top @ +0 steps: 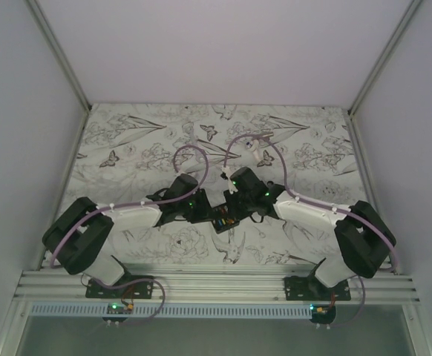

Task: Snap on the fuse box
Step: Pick up the fuse from the fuse box base.

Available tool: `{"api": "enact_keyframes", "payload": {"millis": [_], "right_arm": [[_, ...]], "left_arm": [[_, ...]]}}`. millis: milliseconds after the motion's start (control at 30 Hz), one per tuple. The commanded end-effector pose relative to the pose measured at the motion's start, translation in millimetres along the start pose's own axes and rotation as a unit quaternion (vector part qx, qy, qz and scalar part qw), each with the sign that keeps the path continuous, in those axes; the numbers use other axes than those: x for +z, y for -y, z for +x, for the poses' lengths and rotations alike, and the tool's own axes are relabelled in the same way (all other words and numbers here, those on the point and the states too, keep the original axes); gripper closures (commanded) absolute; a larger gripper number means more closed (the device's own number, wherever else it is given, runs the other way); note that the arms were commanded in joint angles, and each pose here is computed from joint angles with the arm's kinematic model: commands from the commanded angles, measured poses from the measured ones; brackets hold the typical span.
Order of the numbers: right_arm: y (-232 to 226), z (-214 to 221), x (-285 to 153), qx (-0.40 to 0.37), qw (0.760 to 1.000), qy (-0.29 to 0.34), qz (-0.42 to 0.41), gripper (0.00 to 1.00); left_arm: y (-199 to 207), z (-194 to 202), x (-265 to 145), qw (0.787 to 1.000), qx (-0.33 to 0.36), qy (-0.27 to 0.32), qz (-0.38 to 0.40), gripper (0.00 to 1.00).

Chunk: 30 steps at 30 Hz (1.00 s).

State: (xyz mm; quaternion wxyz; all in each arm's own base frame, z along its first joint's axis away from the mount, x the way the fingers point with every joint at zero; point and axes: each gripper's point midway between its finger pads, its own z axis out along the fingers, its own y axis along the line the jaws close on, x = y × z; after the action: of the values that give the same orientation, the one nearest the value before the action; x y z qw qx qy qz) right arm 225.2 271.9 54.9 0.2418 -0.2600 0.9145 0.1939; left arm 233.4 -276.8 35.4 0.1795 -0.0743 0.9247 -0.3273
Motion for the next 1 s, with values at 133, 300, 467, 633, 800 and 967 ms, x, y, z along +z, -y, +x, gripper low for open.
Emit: {"api": "enact_keyframes", "payload": {"millis": [133,300,467,633,800,967], "right_arm": [[4.3,-5.9,-2.8,-0.031,0.998,0.011,0.058,0.69],[0.5,-3.5,3.9,-0.035,0.998,0.006,0.052,0.64],[-3.8,-4.6,6.3,-0.042,0.998,0.005,0.043,0.63],[-6.3,2.8,13.7,-0.047,0.998,-0.011,0.031,0.61],[-5.2,4.5,16.3,-0.052,0.998,-0.017,0.033,0.64],[-5.2,-1.5,13.7,-0.056,0.998,-0.009,0.036,0.76]], "left_arm": [[7.2,-2.7,-10.5,1.000,0.008,0.019,0.015,0.60],[5.4,-0.7,-7.9,1.000,0.006,0.013,0.012,0.56],[4.0,1.2,-3.5,1.000,0.004,0.005,0.008,0.56],[0.5,3.2,0.4,1.000,0.001,-0.001,0.002,0.56],[-1.8,5.2,2.7,1.000,-0.001,-0.006,-0.001,0.57],[-5.5,6.4,3.9,1.000,-0.005,-0.006,-0.007,0.58]]}}
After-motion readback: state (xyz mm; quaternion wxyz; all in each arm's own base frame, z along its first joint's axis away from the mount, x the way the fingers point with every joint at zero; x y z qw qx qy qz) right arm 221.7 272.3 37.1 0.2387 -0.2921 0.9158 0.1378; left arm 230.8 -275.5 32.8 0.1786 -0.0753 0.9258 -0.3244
